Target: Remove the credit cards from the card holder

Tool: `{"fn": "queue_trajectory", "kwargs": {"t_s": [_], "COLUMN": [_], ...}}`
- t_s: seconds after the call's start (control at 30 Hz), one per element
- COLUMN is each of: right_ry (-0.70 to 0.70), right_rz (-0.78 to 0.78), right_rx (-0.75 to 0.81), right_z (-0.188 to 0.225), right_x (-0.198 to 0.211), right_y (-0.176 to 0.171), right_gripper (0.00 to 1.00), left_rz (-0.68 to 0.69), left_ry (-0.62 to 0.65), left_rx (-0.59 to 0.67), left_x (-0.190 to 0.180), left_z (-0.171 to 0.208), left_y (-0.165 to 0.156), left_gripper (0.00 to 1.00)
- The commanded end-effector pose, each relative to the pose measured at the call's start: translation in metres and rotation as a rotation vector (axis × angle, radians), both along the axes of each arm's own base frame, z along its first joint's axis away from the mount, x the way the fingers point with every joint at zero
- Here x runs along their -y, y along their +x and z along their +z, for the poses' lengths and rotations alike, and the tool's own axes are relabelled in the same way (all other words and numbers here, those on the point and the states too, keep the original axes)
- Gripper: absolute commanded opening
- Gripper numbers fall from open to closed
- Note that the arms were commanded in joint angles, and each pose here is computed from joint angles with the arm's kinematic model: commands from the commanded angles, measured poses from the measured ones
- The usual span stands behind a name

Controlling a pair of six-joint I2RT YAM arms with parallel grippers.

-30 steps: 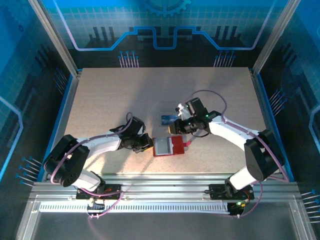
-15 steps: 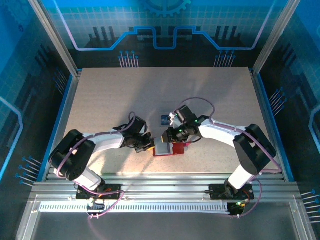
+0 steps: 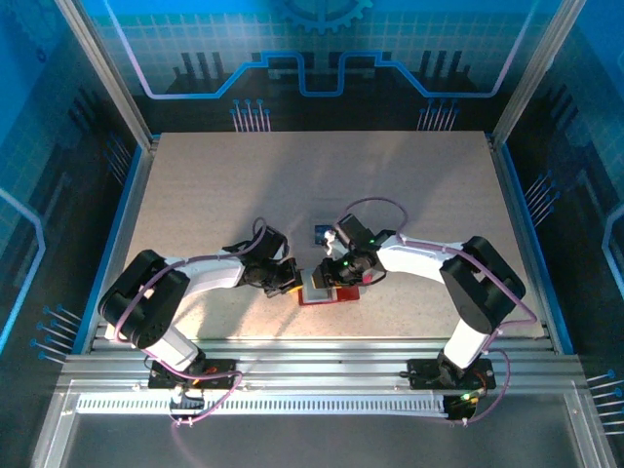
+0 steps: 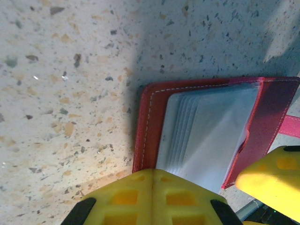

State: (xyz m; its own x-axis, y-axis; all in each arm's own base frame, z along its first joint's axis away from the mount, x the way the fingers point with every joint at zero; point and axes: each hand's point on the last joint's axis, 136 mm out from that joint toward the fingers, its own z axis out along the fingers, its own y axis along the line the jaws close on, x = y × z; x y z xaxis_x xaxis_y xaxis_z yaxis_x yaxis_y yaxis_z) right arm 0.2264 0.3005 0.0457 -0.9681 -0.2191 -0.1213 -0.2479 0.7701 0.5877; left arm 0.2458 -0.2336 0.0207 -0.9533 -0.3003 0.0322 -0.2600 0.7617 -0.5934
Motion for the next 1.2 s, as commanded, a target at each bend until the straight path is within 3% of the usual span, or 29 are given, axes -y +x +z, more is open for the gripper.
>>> {"fn": "queue_trajectory", "kwargs": {"t_s": [0.0,1.17], "right_ry": [-0.002,0.035], "right_rz": [0.003,-0.057], "right_rx": [-0.014,-0.038], "right_z": [-0.002,-0.011], "right_x": [-0.007,0.006], "right_y": [-0.001,0.002], "right_gripper": [0.38,0.39], "left_rz": [-0.012,-0.028], "left_ry": [0.013,0.05], "left_rx": [-0.005,-0.02], "left_x": [-0.001,-0.005], "left_z": [0.002,0.0], "left_y": [0.001,-0.001], "left_gripper": [0.04,0.03]}}
